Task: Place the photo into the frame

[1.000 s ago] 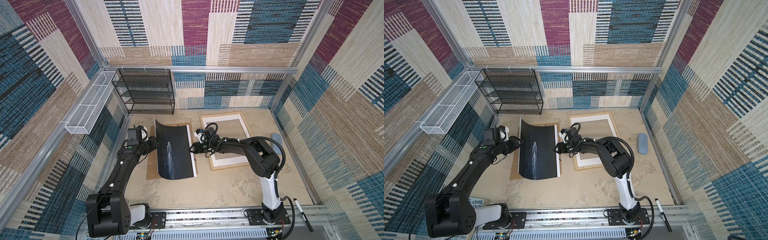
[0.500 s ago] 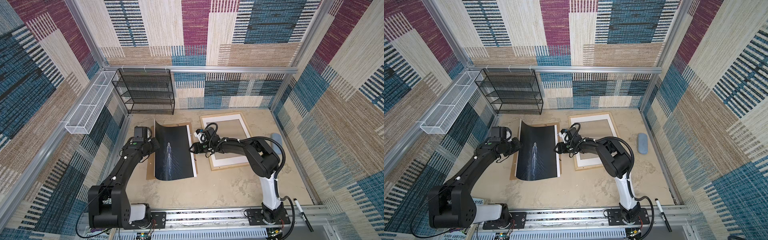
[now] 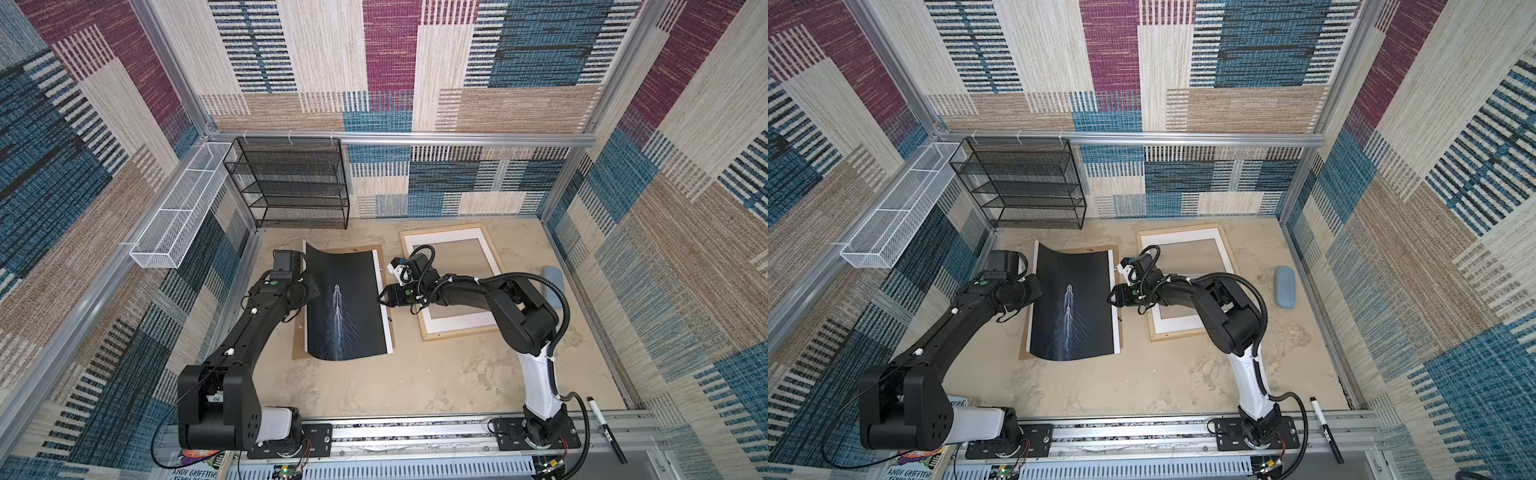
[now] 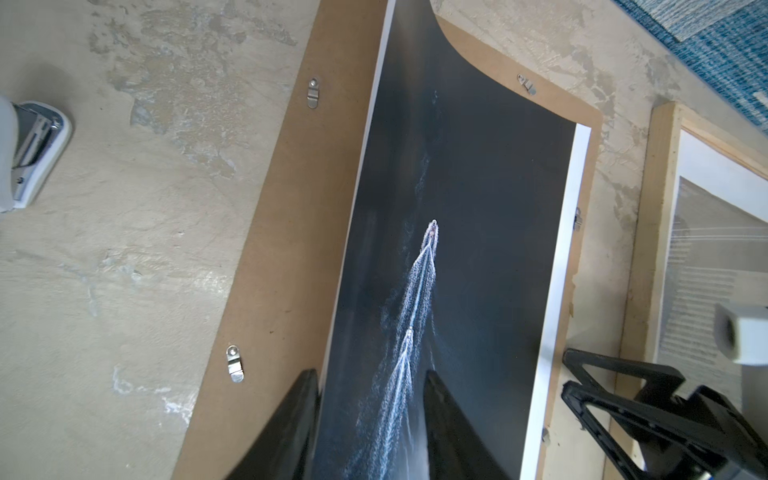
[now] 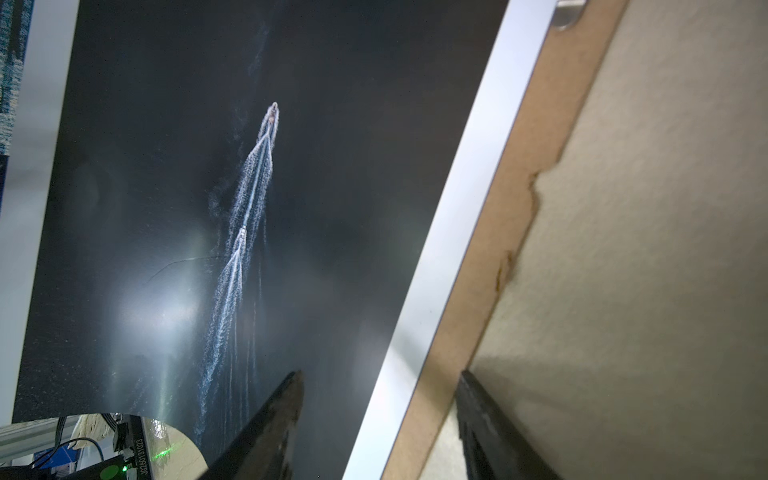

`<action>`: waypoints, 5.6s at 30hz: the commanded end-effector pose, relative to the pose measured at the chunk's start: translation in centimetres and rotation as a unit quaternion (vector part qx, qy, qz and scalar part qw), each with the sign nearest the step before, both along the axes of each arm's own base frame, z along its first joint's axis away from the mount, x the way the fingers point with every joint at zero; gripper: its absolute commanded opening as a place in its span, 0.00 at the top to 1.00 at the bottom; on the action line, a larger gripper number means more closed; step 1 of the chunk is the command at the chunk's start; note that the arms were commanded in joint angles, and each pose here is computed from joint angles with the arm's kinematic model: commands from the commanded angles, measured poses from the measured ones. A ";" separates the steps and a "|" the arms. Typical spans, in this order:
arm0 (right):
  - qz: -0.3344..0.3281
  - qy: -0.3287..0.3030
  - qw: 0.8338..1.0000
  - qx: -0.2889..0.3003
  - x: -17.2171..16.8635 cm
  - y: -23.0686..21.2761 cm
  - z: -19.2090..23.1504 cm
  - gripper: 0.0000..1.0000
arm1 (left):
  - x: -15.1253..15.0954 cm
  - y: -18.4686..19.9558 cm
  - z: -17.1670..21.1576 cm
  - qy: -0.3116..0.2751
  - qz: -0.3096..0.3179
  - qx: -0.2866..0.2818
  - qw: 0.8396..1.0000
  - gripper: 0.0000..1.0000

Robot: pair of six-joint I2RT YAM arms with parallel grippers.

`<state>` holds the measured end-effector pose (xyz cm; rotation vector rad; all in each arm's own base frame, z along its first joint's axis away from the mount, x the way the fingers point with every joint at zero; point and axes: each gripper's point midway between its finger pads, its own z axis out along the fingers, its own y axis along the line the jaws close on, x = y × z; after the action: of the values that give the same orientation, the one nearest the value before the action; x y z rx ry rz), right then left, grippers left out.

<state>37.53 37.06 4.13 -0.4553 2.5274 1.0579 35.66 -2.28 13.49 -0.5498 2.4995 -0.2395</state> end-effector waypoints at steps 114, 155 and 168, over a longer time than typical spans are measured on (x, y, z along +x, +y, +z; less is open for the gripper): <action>-0.029 -0.023 0.999 -0.025 -0.5 -2.1 2.4 0.38 | -2.0 -1.5 8.7 -0.069 -0.033 0.044 0.996 1.00; -0.023 -0.054 0.998 0.001 -0.1 -2.9 6.3 0.38 | -3.0 -0.7 19.9 -0.075 -0.091 0.116 0.986 1.00; -0.033 -0.054 0.998 0.001 0.0 -3.8 6.4 0.38 | -2.7 -1.6 17.8 -0.031 -0.106 0.103 0.989 1.00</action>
<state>37.20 33.19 9.65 -0.4095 2.4652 0.9785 32.91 -3.56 31.76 -0.1983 2.4622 -0.0666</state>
